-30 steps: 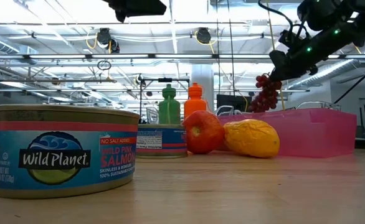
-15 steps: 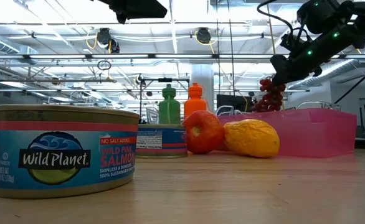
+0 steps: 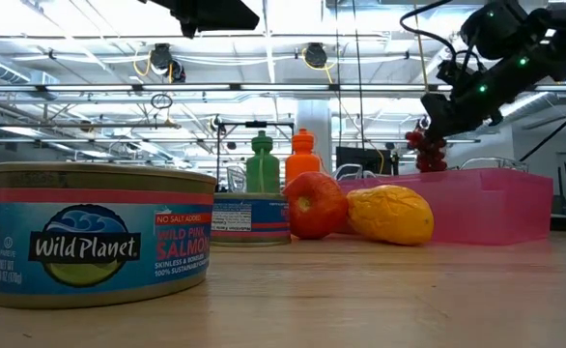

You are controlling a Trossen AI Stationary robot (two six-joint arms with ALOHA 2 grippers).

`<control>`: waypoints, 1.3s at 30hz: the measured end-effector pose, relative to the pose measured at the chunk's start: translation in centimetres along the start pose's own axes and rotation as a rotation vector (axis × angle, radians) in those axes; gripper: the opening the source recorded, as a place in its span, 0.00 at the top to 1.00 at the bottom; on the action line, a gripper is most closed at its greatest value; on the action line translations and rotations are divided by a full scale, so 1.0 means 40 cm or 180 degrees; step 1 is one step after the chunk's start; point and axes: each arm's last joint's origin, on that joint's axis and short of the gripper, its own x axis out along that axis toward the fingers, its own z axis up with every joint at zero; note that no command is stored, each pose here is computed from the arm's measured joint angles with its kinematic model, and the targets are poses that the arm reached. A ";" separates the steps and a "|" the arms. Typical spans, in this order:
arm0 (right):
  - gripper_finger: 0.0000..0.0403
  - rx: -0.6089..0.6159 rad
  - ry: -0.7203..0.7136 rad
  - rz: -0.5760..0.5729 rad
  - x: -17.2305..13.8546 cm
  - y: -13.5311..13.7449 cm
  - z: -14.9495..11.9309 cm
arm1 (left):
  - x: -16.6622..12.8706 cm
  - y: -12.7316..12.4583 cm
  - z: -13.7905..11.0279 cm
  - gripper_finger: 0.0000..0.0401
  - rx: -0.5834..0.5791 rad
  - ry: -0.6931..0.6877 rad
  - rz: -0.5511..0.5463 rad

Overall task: Pick & Place Food Item
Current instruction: Put the purple grapes into the right transparent bin, then put the red apple into the right transparent bin

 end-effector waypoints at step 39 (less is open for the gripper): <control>0.27 -0.0326 -0.0608 0.1669 -0.051 0.097 -0.021 | 0.111 -0.046 -0.089 0.81 -0.0776 0.0358 0.0004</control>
